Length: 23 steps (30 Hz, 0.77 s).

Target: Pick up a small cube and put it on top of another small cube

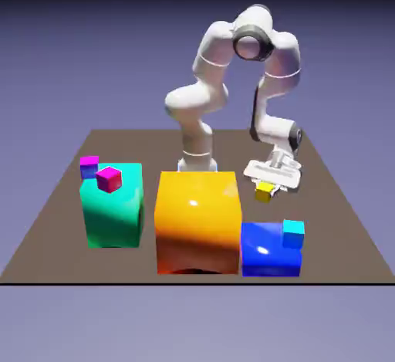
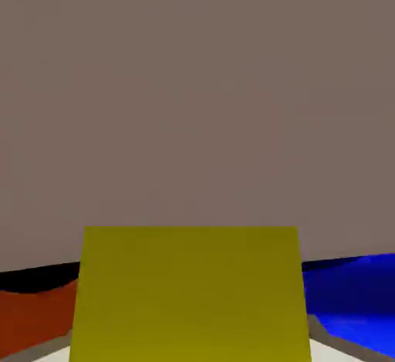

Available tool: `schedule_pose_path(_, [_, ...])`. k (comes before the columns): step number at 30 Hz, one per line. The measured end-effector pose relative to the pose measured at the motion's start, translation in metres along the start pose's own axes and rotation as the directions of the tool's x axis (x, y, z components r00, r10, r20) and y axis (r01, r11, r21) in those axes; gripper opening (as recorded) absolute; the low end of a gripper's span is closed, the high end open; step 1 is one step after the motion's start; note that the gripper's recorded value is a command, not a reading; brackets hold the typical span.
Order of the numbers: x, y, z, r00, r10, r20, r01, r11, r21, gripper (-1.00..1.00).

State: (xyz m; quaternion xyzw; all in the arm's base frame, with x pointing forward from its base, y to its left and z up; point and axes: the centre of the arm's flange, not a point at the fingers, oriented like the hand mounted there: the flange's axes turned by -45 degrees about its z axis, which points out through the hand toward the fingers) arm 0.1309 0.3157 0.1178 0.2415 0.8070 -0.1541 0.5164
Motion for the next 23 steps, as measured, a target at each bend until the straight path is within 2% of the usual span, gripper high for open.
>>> schedule_pose_path(7, [-0.071, 0.111, 0.038, 0.998, 0.065, 0.008, -0.066, 0.989, 0.135, -1.00])
schedule_pose_path(14, [-0.183, 0.187, 0.114, 0.989, 0.143, 0.023, -0.143, 0.939, 0.312, -1.00])
schedule_pose_path(16, [-0.186, 0.188, 0.116, 0.989, 0.145, 0.024, -0.145, 0.937, 0.318, -1.00])
schedule_pose_path(18, [-0.169, 0.174, 0.169, 0.989, 0.145, 0.024, -0.146, 0.937, 0.318, -1.00])
schedule_pose_path(19, [-0.167, 0.173, 0.172, 0.989, 0.145, 0.024, -0.145, 0.937, 0.318, 1.00])
schedule_pose_path(21, [-0.167, 0.173, 0.172, 0.989, 0.145, 0.024, -0.145, 0.937, 0.316, 1.00])
schedule_pose_path(23, [-0.185, 0.188, 0.120, 0.989, 0.145, 0.024, -0.146, 0.937, 0.316, 1.00])
